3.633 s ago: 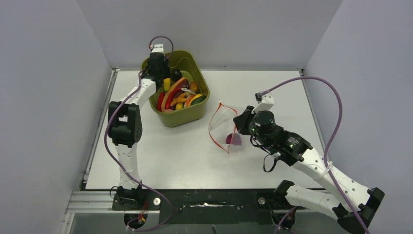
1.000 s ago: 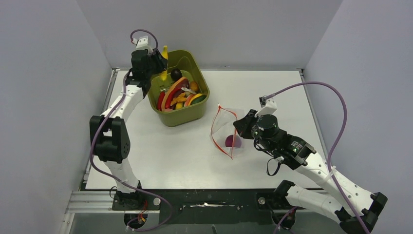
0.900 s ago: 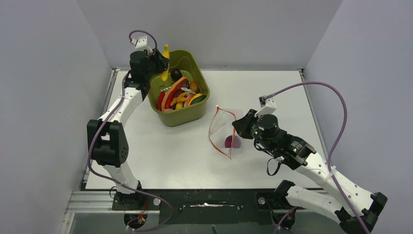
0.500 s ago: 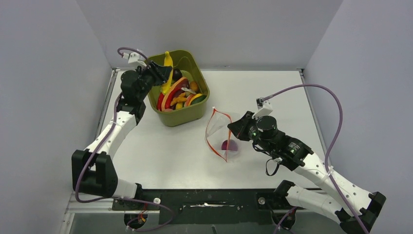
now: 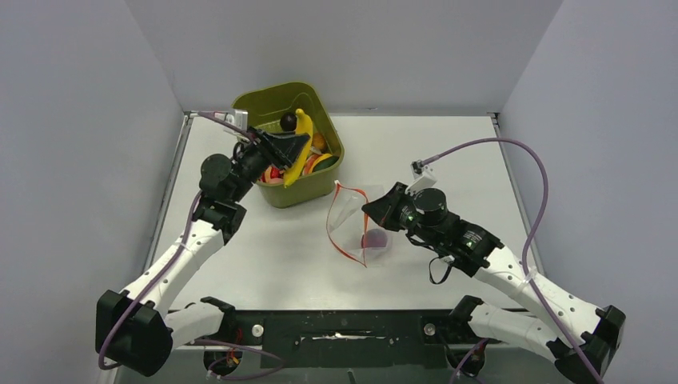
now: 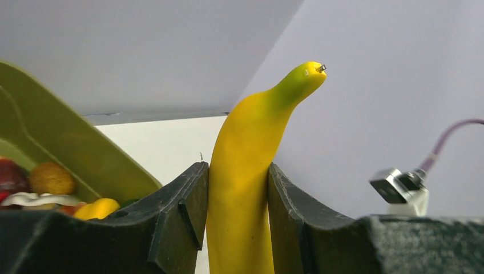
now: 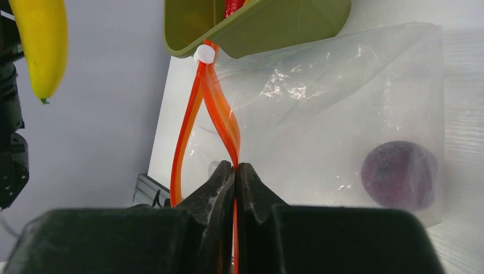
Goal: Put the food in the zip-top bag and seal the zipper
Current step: Pick up the fake fruit from the bin, then place the fake fruit in the zipper food storage bag.
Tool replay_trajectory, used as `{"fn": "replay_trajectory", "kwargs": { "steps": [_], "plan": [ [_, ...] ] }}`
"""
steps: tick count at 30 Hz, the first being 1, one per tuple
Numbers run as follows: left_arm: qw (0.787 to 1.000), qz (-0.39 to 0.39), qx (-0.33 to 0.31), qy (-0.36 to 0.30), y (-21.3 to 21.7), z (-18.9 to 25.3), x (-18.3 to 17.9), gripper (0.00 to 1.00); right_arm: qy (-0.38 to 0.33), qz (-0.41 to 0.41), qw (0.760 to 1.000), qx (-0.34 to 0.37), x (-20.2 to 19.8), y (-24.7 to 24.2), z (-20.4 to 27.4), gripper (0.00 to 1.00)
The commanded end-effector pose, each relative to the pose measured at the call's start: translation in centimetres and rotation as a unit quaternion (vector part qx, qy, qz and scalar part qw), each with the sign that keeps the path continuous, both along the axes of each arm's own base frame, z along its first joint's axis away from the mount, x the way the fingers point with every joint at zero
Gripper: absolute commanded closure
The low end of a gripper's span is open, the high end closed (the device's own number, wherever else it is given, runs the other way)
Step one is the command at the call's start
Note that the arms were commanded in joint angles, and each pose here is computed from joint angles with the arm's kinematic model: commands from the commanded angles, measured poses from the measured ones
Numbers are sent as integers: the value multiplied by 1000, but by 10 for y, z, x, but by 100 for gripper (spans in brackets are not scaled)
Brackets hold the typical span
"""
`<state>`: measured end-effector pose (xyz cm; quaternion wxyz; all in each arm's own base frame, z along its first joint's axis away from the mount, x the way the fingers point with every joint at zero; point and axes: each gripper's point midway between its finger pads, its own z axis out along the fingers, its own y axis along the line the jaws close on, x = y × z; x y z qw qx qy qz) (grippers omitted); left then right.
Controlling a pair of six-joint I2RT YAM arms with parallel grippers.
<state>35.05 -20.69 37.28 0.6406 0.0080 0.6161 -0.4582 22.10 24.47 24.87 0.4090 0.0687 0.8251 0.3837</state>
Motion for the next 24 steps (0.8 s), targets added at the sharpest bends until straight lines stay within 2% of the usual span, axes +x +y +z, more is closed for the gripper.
{"fn": "replay_trajectory", "kwargs": {
  "steps": [1, 7, 12, 16, 20, 24],
  "plan": [
    [996, -53, -30, -69, -23, 33, -37, 88, -17, 21, 998, 56, 3, 20, 27, 100],
    [990, -96, -64, -77, -48, 42, -69, 88, -17, 12, 997, 73, 10, 25, 34, 100],
    [983, -103, -78, -129, -56, 46, -93, 88, -16, 15, 994, 106, 10, 31, 43, 100],
    [978, -106, -104, -147, -58, 47, -102, 88, -12, 13, 993, 120, 10, 33, 45, 100],
    [982, -104, -105, -117, -67, 34, -99, 89, -18, -6, 992, 127, 13, 27, 50, 100],
    [990, -92, -95, -52, -71, 13, -93, 90, -38, -36, 992, 117, 22, 17, 51, 100]
  ]
}}
